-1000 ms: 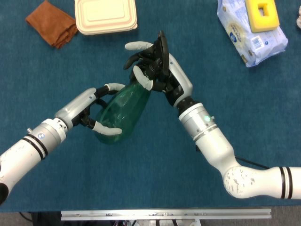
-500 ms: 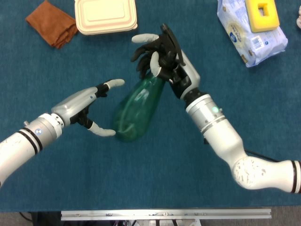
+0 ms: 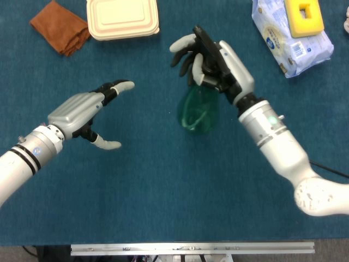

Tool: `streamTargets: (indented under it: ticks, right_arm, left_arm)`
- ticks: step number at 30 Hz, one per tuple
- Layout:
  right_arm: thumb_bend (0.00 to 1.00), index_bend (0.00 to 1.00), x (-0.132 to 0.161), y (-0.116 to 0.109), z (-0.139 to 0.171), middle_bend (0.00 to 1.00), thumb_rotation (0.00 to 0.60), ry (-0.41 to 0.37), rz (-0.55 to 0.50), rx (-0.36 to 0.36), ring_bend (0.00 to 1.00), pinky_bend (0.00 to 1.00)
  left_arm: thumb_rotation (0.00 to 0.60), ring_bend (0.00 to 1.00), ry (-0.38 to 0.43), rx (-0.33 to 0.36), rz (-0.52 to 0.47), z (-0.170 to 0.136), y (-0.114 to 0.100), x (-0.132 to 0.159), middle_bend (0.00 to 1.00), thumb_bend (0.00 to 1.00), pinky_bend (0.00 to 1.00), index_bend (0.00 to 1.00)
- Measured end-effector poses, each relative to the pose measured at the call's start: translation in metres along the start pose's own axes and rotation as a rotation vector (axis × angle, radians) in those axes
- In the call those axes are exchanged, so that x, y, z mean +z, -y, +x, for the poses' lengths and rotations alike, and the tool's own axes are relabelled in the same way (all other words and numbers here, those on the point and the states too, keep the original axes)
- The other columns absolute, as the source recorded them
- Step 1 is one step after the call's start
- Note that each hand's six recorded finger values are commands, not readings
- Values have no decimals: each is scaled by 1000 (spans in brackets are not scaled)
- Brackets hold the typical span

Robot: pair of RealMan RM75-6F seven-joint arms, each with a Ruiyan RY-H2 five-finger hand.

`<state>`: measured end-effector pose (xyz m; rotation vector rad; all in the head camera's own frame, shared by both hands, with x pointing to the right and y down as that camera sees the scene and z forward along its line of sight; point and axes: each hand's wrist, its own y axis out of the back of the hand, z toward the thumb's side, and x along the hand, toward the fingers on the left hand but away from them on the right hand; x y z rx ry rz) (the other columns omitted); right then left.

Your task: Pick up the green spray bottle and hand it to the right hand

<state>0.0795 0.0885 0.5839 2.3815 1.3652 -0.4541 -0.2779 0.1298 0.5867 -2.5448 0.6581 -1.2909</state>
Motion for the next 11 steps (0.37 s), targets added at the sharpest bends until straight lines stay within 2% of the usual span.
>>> streamTargets:
  ticks: [5, 11]
  right_arm:
    - [795, 668, -5, -12, 13, 530, 600, 3, 46, -21, 546, 676]
    - [796, 668, -7, -22, 19, 530, 600, -3, 47, -46, 546, 676]
  left_arm:
    - [600, 0, 12, 48, 67, -3, -1, 0, 0, 150, 124, 0]
    - [600, 0, 9, 52, 74, -5, 2, -1, 0, 150, 124, 0]
